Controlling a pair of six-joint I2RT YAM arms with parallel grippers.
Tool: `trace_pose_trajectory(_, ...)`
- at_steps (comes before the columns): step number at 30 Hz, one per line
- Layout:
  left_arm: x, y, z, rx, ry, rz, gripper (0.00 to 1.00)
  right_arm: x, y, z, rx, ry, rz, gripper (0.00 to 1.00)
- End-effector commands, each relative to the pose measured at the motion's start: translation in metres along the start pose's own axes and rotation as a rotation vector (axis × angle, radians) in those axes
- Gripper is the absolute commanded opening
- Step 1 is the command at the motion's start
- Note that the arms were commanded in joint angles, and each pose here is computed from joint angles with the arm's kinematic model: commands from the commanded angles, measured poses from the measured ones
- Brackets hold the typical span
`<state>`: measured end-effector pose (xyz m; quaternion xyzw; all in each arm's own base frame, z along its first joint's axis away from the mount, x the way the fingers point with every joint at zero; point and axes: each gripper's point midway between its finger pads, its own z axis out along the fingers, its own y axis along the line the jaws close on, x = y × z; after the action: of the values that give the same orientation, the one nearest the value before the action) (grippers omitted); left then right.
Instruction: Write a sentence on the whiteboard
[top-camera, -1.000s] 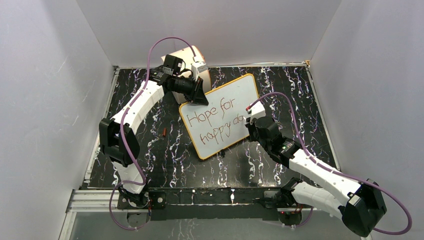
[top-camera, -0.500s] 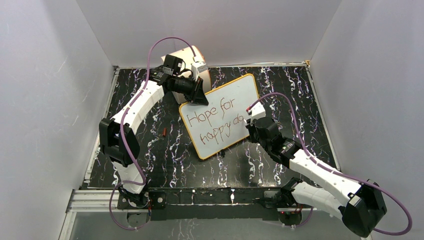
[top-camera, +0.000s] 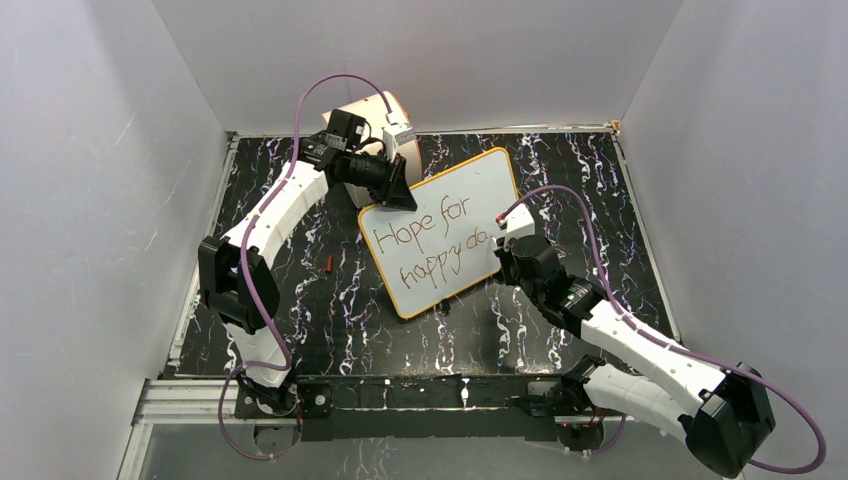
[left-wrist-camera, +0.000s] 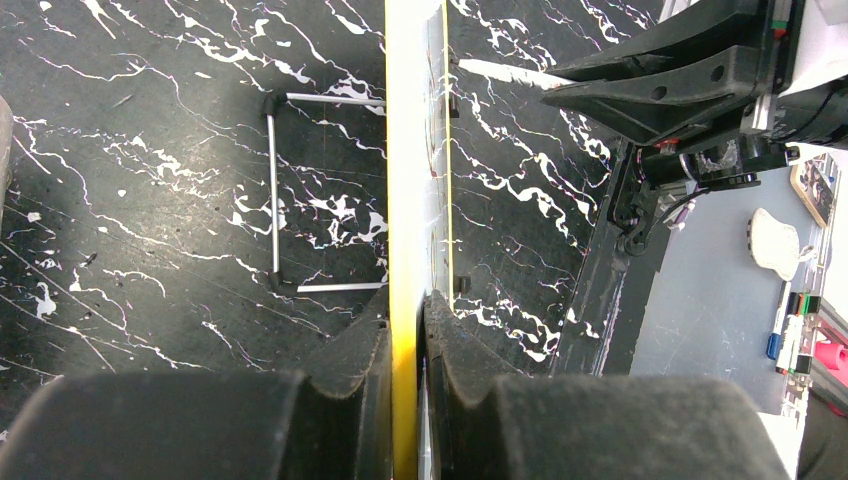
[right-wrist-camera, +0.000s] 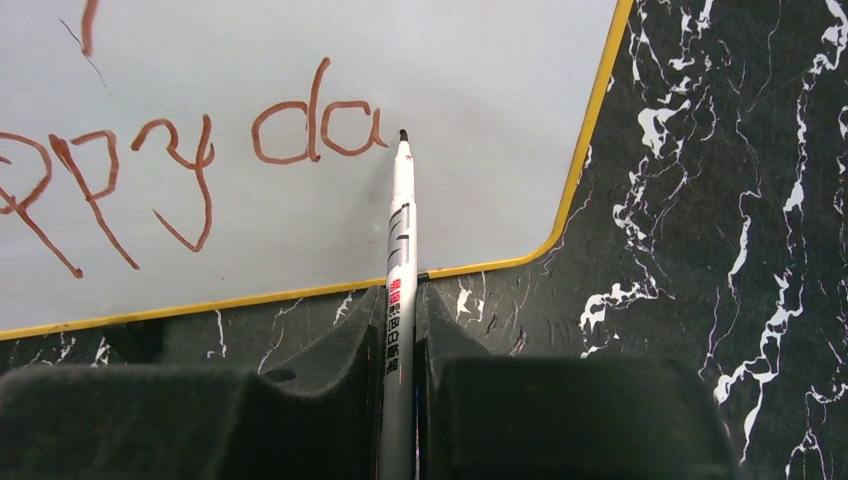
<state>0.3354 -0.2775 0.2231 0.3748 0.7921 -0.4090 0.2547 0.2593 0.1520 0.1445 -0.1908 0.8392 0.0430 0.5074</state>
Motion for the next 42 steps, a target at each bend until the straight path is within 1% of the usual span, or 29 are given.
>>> trace_pose_trajectory(1, 0.033, -0.003, 0.011, -0.003, 0.123, -0.011, 0.0, -0.043, 0.0, -0.006, -0.009, -0.132, 0.037, 0.0)
trace_pose_trajectory(11, 0.032, -0.003, 0.011, -0.001, 0.123, -0.012, 0.0, -0.057, 0.004, 0.001, -0.026, -0.165, 0.022, 0.0)
trace_pose_trajectory(15, 0.033, -0.004, 0.012, 0.002, 0.123, -0.011, 0.0, -0.057, 0.004, 0.004, -0.025, -0.157, 0.017, 0.0)
trace_pose_trajectory(30, 0.032, -0.004, 0.012, 0.001, 0.122, -0.012, 0.0, -0.009, 0.004, 0.006, -0.015, 0.02, 0.031, 0.0)
trace_pose_trajectory(37, 0.032, -0.004, 0.012, 0.001, 0.121, -0.012, 0.0, -0.012, -0.003, 0.005, 0.018, -0.005, 0.042, 0.0)
trace_pose_trajectory(42, 0.032, -0.003, 0.012, -0.001, 0.122, -0.013, 0.0, -0.03, -0.01, 0.003, 0.047, -0.07, 0.056, 0.0)
